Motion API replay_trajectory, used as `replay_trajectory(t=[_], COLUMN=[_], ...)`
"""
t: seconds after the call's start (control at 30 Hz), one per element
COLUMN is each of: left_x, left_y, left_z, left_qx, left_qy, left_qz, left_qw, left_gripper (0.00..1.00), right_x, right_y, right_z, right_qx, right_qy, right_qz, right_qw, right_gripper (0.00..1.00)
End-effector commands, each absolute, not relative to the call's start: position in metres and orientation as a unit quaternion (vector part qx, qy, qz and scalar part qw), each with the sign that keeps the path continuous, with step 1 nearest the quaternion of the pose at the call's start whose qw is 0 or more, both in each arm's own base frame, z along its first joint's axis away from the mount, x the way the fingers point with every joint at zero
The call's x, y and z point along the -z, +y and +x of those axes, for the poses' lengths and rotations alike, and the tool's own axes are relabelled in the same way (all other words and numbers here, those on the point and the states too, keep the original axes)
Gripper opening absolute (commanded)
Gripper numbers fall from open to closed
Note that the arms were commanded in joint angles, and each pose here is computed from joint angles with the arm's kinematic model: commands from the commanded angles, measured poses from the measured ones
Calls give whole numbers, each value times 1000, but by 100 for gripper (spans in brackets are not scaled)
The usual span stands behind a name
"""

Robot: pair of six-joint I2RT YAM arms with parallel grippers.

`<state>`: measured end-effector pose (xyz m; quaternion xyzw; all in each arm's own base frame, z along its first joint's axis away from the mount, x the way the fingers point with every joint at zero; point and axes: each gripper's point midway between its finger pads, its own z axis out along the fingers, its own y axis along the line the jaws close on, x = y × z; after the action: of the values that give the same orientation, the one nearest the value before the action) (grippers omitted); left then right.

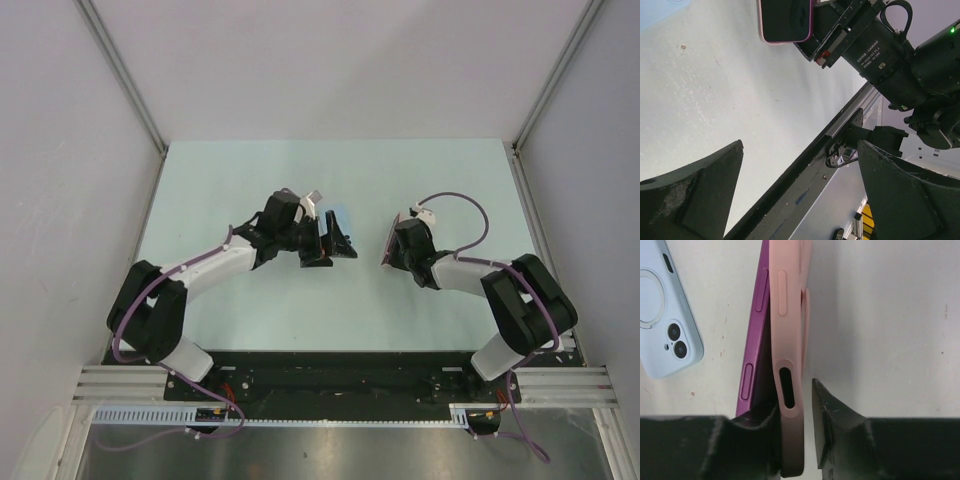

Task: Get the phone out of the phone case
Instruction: Remove the phone case from the phone.

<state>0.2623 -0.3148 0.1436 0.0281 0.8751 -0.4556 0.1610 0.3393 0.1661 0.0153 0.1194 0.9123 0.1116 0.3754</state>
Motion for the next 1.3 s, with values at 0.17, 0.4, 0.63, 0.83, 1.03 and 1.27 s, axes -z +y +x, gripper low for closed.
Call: replay_trajectory(t=[0.17,0.4,0.63,0.83,1.03,1.27], left_x=[-156,-155,-144,-129,-126,-118], left_y=[-328,-333,-336,-339,-340,-343], left_z=[263,271,277,281,277,283], left_qx=[476,465,454,450,452,441], left_qy=[860,866,876,880,880,881], left_qz=[62,59,39,35,46,79], left_qw=[173,174,159,146,139,149], left_gripper=[100,99,99,98,98,98], right_x=[41,-13,1,21,36,32], right_y=[162,158,161,177,182,180], right_z=[270,261,231,236,259,261], right_qx=[-66,-5,3,-27,-81,-96], right_qy=[960,958,978,981,980,979], right_qz=[109,65,-1,14,41,37], right_qw=[251,278,208,190,180,175], right_gripper=[0,0,3,32,30,0])
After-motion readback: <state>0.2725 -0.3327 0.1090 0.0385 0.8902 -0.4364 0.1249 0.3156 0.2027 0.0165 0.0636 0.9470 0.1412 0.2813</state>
